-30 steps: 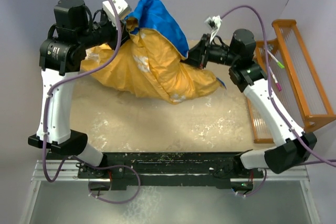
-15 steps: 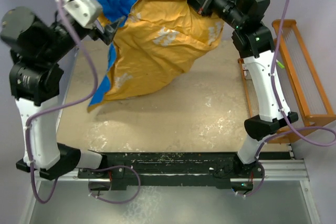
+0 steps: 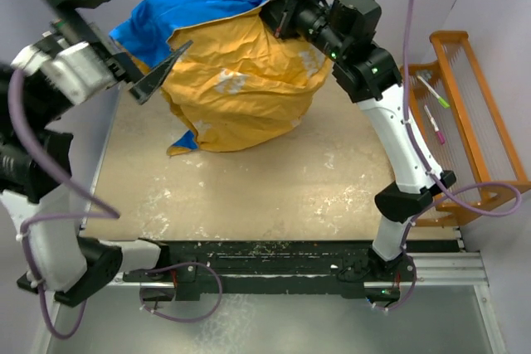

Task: Remove the pillowcase from the pillow

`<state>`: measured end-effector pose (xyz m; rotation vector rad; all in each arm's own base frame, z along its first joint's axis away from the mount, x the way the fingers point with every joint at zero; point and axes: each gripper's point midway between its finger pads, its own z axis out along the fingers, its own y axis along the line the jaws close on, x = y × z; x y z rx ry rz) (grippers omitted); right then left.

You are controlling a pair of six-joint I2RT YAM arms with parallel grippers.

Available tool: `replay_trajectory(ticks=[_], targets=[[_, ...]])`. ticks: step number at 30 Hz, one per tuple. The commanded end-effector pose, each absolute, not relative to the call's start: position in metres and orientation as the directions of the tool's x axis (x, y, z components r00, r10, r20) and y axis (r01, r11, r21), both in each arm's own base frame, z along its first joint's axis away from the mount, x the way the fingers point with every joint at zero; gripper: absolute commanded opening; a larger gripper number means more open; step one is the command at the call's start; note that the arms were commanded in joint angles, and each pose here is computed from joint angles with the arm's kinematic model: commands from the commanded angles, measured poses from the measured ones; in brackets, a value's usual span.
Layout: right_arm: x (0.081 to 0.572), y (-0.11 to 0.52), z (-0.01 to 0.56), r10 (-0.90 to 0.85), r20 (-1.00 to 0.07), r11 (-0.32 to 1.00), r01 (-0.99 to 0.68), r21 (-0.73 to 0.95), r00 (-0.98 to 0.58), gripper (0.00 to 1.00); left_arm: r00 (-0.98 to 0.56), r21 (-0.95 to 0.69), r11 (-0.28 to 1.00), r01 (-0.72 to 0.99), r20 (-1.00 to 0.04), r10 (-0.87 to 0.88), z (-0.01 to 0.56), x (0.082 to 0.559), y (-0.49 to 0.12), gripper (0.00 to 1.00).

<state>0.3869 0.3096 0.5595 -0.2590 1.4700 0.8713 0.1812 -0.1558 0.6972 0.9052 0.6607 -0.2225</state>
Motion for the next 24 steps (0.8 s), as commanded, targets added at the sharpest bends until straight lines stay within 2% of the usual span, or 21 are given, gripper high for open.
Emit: replay_trajectory(ticks=[1,5,10,16,17,19,20,22,24], targets=[[0.369,0.338,0.578,0.352,-0.934,0.616,-0.735,0.283,-0.064,0.0,0.588,0.625,0.369,0.688,-0.778,0.221,0.596,0.252,-0.196,0.99],[0.358,0.366,0.566,0.309,-0.947,0.574,-0.777,0.259,-0.087,0.0,0.581,0.697,0.34,0.631,-0.716,0.387,0.557,0.291,-0.195,0.99],[0.353,0.393,0.547,0.278,-0.952,0.547,-0.795,0.264,-0.125,0.0,0.582,0.722,0.309,0.619,-0.686,0.437,0.543,0.296,-0.207,0.99],[0.336,0.398,0.541,0.264,-0.952,0.488,-0.83,0.27,-0.155,0.0,0.474,0.702,0.321,0.636,-0.683,0.555,0.506,0.314,-0.192,0.99],[0.331,0.397,0.545,0.267,-0.952,0.472,-0.841,0.264,-0.149,0.0,0.449,0.688,0.321,0.651,-0.69,0.568,0.495,0.317,-0.189,0.96],[0.324,0.389,0.556,0.286,-0.948,0.455,-0.852,0.26,-0.136,0.0,0.409,0.659,0.337,0.672,-0.71,0.573,0.483,0.32,-0.185,0.83],[0.32,0.387,0.559,0.293,-0.946,0.441,-0.858,0.264,-0.141,0.0,0.386,0.64,0.348,0.685,-0.725,0.571,0.478,0.323,-0.185,0.7],[0.317,0.379,0.567,0.311,-0.938,0.42,-0.863,0.281,-0.154,0.25,0.337,0.594,0.388,0.705,-0.761,0.554,0.47,0.328,-0.185,0.28],[0.318,0.366,0.572,0.342,-0.921,0.412,-0.852,0.323,-0.184,0.59,0.302,0.559,0.434,0.706,-0.793,0.529,0.469,0.333,-0.186,0.03]])
